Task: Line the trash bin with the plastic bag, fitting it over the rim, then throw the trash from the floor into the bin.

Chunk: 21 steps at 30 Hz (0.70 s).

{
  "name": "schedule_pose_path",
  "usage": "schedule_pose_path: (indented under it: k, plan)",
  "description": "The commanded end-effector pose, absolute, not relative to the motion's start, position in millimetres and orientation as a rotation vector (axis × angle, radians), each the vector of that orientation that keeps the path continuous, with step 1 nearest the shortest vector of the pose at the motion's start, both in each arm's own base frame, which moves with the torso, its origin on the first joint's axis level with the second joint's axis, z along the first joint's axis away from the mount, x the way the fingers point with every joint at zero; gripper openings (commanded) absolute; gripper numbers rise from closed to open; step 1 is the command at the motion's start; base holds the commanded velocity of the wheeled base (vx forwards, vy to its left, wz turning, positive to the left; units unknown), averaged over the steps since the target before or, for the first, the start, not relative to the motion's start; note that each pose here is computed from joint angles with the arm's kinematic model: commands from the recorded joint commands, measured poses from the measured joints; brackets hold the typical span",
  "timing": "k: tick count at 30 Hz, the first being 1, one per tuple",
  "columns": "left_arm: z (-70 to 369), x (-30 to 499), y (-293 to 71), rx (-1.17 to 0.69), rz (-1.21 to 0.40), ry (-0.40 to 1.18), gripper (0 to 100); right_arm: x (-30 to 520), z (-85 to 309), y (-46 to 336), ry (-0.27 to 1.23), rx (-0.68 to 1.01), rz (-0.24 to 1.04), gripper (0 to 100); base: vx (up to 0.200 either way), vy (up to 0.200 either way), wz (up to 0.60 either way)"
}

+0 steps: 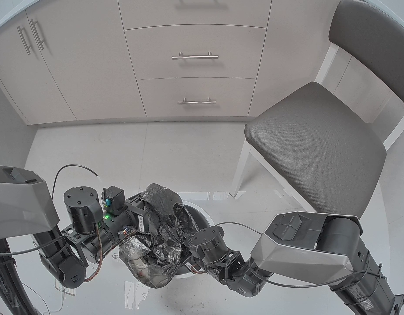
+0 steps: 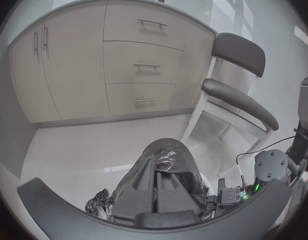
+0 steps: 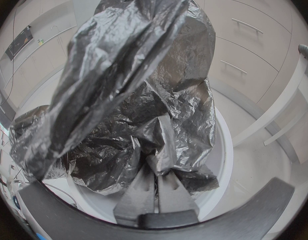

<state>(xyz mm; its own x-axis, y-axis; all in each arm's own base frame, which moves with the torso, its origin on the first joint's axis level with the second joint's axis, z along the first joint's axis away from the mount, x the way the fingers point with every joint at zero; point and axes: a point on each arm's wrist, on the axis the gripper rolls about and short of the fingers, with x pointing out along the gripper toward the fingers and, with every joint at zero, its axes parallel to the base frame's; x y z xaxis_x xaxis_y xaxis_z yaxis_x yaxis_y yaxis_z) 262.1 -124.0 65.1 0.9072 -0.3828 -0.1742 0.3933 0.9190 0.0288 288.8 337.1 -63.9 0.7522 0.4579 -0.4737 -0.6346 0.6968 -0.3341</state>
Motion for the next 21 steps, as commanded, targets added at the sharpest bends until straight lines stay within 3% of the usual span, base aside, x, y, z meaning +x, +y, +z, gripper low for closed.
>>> schedule_pose_path:
  k: [1,8,9,21]
  plan:
    - [64.0,262.0,-124.2,0.065,-0.401,0.171,0,289.7,-66.0,337.4,0.372,-0.507,0.624,0,0.0,0.0,0.0]
    - [65.3,261.7,-124.1,0.064,-0.401,0.166,0,288.3,-66.4,336.8,0.381,-0.518,0.623,0,0.0,0.0,0.0]
    - [65.3,261.7,-124.1,0.064,-0.401,0.166,0,288.3,-66.4,336.8,0.382,-0.517,0.625,100,0.0,0.0,0.0]
    - [63.9,260.1,-123.3,0.065,-0.401,0.176,0,271.4,-32.2,336.1,0.352,-0.467,0.639,100,0.0,0.0,0.0]
